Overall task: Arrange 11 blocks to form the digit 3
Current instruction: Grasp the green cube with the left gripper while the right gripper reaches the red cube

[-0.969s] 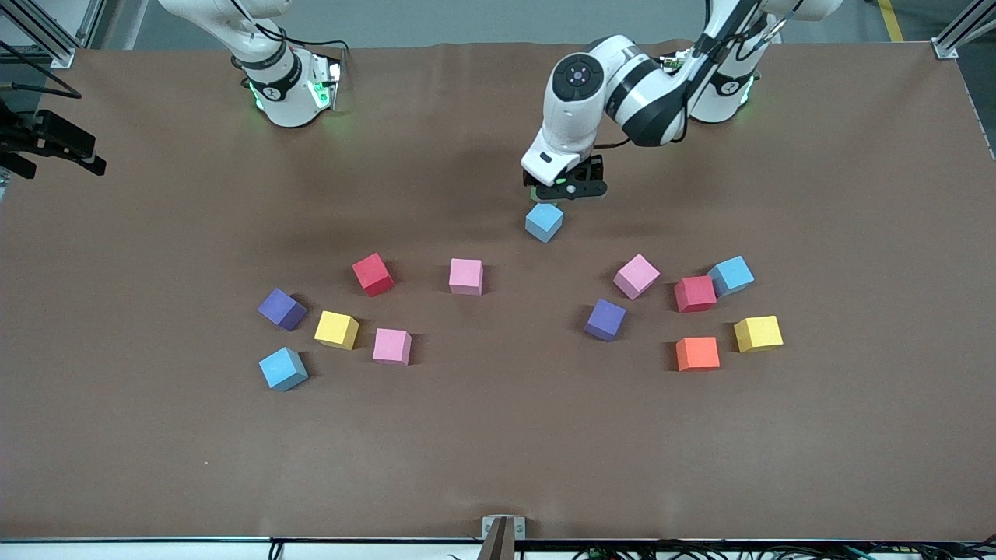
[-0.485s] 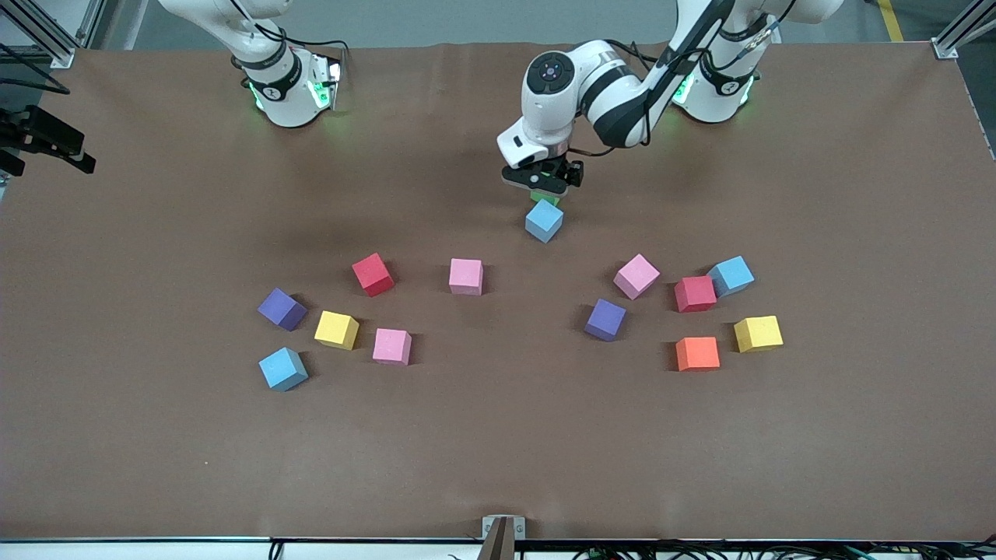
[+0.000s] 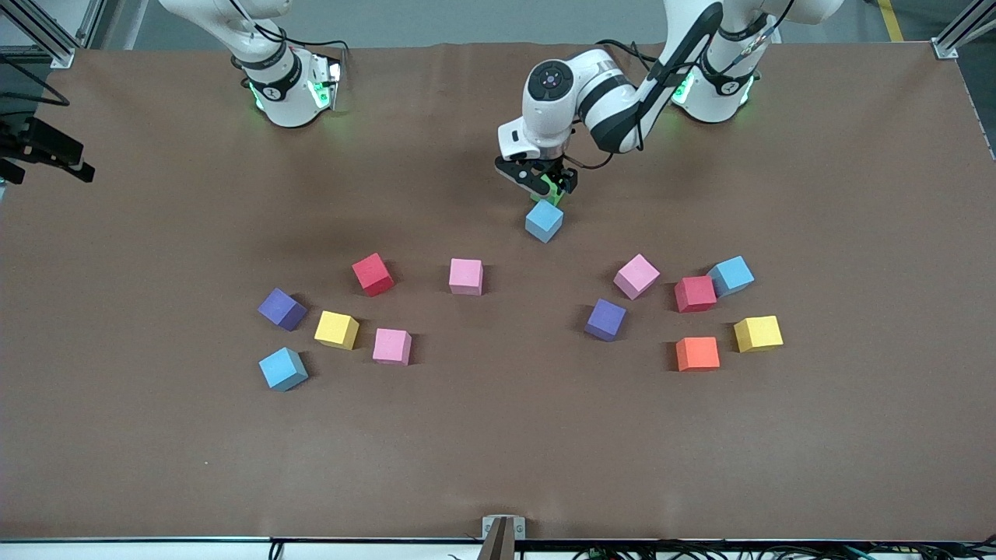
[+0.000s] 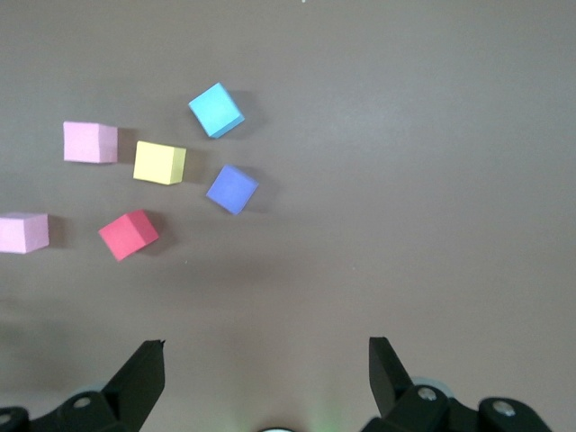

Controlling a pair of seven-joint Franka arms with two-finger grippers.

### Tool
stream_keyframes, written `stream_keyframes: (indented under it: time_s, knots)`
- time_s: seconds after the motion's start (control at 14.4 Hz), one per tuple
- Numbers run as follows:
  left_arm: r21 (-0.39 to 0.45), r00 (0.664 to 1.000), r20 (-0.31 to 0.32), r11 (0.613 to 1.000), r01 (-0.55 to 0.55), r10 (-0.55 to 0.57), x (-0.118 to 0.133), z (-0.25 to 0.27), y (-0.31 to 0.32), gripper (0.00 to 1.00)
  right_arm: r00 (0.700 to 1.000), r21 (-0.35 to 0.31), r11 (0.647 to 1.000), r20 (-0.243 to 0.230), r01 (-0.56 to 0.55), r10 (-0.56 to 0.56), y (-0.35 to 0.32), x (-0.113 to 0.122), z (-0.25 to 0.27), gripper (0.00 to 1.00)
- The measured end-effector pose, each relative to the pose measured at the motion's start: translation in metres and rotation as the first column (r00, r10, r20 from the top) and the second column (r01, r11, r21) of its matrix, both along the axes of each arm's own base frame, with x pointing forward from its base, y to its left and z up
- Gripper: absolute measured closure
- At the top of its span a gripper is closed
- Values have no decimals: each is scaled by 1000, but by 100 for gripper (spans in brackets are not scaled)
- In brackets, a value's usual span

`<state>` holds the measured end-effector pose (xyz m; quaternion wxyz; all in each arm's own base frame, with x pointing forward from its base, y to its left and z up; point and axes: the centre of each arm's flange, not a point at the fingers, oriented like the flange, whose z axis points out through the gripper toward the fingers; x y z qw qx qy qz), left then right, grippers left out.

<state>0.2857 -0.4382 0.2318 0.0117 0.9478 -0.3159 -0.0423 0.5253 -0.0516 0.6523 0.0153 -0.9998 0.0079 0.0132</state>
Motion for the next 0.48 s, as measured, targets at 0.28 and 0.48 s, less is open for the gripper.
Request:
stream_keyframes:
  time_s: [0.28,0.48]
  knots:
    - [-15,999,6,999,32,-32,-1,-7,2,2,998,0,999,-53,41,-41,-23,25,-43,0]
    - [-6,999,14,999,47,-47,1,-10,4,2,992,-9,998,-113,60,-61,-39,54,-98,0]
